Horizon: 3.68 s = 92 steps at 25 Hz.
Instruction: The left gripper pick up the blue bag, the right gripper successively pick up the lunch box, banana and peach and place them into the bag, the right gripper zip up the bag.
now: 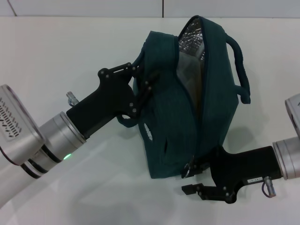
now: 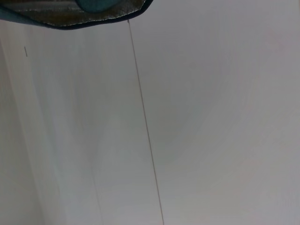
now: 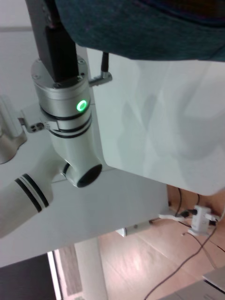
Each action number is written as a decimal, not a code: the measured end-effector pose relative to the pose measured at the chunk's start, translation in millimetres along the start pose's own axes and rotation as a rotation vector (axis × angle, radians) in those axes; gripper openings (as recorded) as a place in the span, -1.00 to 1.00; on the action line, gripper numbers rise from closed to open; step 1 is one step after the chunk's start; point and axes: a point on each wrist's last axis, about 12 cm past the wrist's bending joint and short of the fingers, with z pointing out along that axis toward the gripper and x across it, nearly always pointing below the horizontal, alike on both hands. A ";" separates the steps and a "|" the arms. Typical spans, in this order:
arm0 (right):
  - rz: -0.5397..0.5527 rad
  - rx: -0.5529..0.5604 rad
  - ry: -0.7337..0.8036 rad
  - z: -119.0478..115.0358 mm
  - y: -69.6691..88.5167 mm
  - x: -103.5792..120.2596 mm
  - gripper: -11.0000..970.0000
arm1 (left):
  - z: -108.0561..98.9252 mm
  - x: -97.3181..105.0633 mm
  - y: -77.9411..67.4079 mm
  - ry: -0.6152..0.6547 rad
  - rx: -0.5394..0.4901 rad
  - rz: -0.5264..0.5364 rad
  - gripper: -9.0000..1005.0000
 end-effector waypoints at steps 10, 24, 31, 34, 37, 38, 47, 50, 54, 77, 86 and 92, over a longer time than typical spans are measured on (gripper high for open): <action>-0.128 0.044 -0.058 2.2 11.9 10.0 -0.48 | 0.7 -0.2 0.6 -0.001 -0.002 0.000 -0.49; -0.164 0.032 -0.051 4.3 13.4 10.6 -0.57 | 1.2 -0.4 0.3 -0.002 0.003 0.000 -0.49; -0.178 0.001 -0.086 12.5 16.7 4.7 -0.61 | 0.1 -0.1 -0.2 -0.001 0.001 -0.003 -0.49; -0.176 0.007 -0.100 12.2 16.6 3.5 -0.63 | -0.4 0.0 -0.4 -0.001 -0.001 -0.003 -0.49; -0.181 0.004 -0.107 12.0 16.8 2.1 -0.65 | -1.4 0.3 -0.6 0.001 -0.004 -0.005 -0.49; -0.181 0.008 -0.110 11.7 16.5 1.9 -0.70 | -1.6 0.4 -0.6 0.001 -0.005 -0.005 -0.49; -0.205 0.069 -0.147 1.5 10.1 -1.9 -0.91 | -2.7 -0.6 -1.6 -0.008 -0.001 0.002 -0.49; -0.218 0.077 -0.153 -0.6 7.8 -5.0 -0.92 | -7.4 -2.8 -4.3 -0.032 0.007 -0.001 -0.49; -0.251 0.074 -0.160 -1.9 5.4 -11.1 -0.93 | -16.8 -6.9 -7.9 -0.075 0.003 -0.021 -0.38; -0.359 0.024 -0.181 3.5 -3.9 -37.6 -0.93 | -47.9 -20.0 9.3 -0.173 -0.082 -0.331 0.55; -0.391 0.082 -0.196 7.2 -15.0 -50.4 -0.93 | -84.8 -22.4 -12.2 -0.173 -0.073 -0.204 0.54; -0.387 0.148 -0.221 13.6 -31.6 -63.7 -0.93 | -104.6 -10.4 -32.6 -0.083 -0.131 -0.176 0.54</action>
